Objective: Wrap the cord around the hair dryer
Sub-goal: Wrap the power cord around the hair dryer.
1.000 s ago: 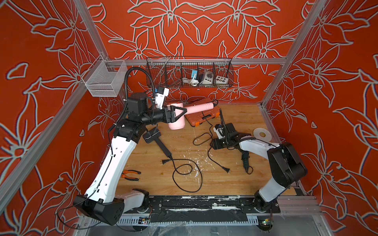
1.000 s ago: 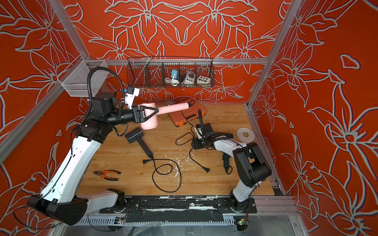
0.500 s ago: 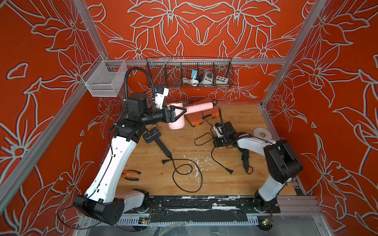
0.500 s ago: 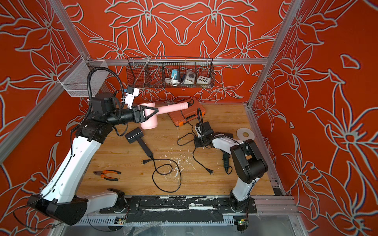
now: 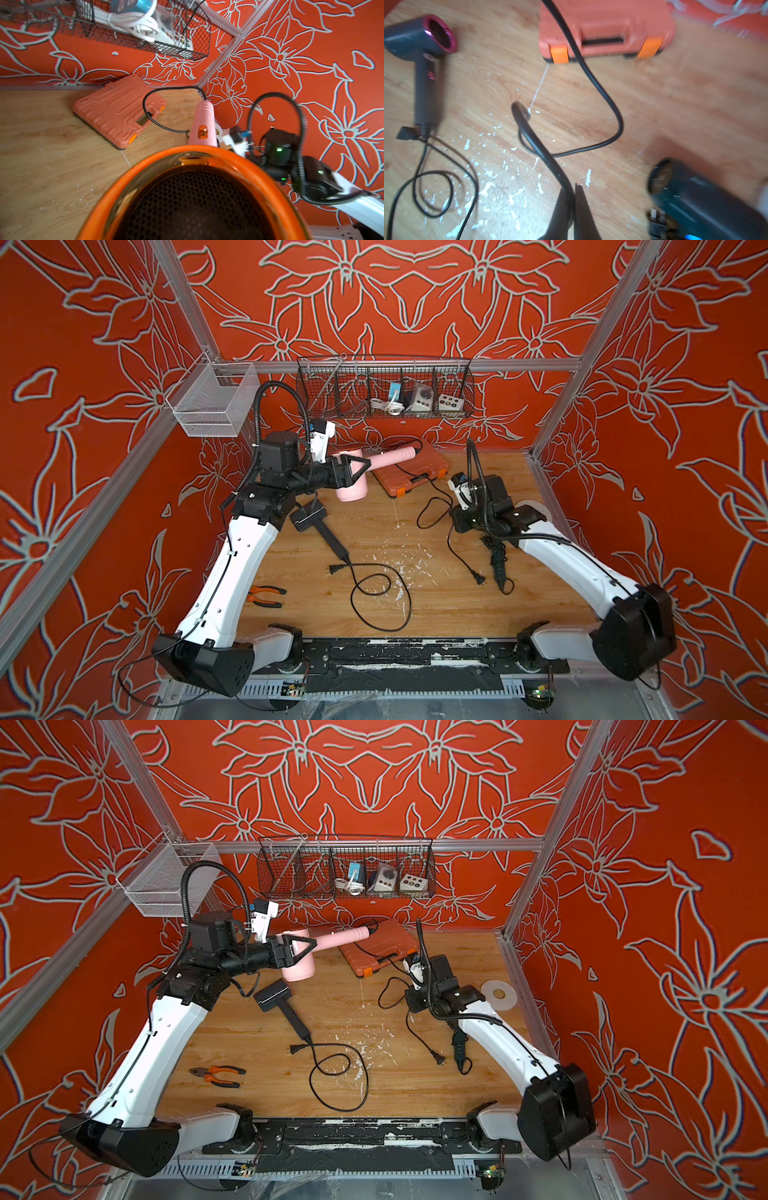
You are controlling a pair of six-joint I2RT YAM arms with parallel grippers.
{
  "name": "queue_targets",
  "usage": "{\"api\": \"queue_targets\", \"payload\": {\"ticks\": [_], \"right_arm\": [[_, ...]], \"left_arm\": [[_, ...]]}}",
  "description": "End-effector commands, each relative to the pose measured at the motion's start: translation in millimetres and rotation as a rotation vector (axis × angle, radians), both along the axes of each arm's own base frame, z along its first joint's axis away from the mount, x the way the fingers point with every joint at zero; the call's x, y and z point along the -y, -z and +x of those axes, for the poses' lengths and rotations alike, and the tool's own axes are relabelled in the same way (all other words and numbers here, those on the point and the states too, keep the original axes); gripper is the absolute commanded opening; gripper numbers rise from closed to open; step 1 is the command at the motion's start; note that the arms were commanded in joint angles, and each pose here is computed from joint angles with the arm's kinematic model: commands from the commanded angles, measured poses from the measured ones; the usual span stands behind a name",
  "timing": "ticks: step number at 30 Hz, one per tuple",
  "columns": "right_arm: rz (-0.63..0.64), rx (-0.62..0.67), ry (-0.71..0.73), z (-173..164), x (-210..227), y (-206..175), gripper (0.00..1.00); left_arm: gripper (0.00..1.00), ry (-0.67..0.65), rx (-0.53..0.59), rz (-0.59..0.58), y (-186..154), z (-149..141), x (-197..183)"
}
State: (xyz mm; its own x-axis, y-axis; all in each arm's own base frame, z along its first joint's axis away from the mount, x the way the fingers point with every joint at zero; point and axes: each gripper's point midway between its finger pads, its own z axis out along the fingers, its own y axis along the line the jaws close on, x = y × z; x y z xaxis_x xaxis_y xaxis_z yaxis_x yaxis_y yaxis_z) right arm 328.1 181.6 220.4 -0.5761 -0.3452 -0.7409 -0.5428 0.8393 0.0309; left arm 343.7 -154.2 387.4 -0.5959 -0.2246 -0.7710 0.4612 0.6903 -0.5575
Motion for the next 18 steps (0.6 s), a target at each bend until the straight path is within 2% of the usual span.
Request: {"api": "queue_targets", "payload": {"ticks": [1, 5, 11, 18], "right_arm": [[-0.055, 0.092, -0.109, -17.2, 5.0, -51.8, 0.00], [-0.038, 0.144, -0.240, -38.0, -10.1, -96.8, 0.00], [-0.071, 0.224, -0.392, -66.5, -32.9, -143.6, 0.00], [-0.170, 0.375, -0.387, -55.4, -31.9, -190.3, 0.00]], "left_arm": [[0.00, -0.017, 0.052, -0.007, -1.9, 14.3, -2.0], [0.00, 0.001, 0.021, -0.018, 17.1, 24.0, 2.7], [0.00, 0.045, -0.007, -0.040, 41.2, 30.6, 11.0], [0.00, 0.173, -0.068, -0.072, 78.8, 17.8, 36.2]]}}
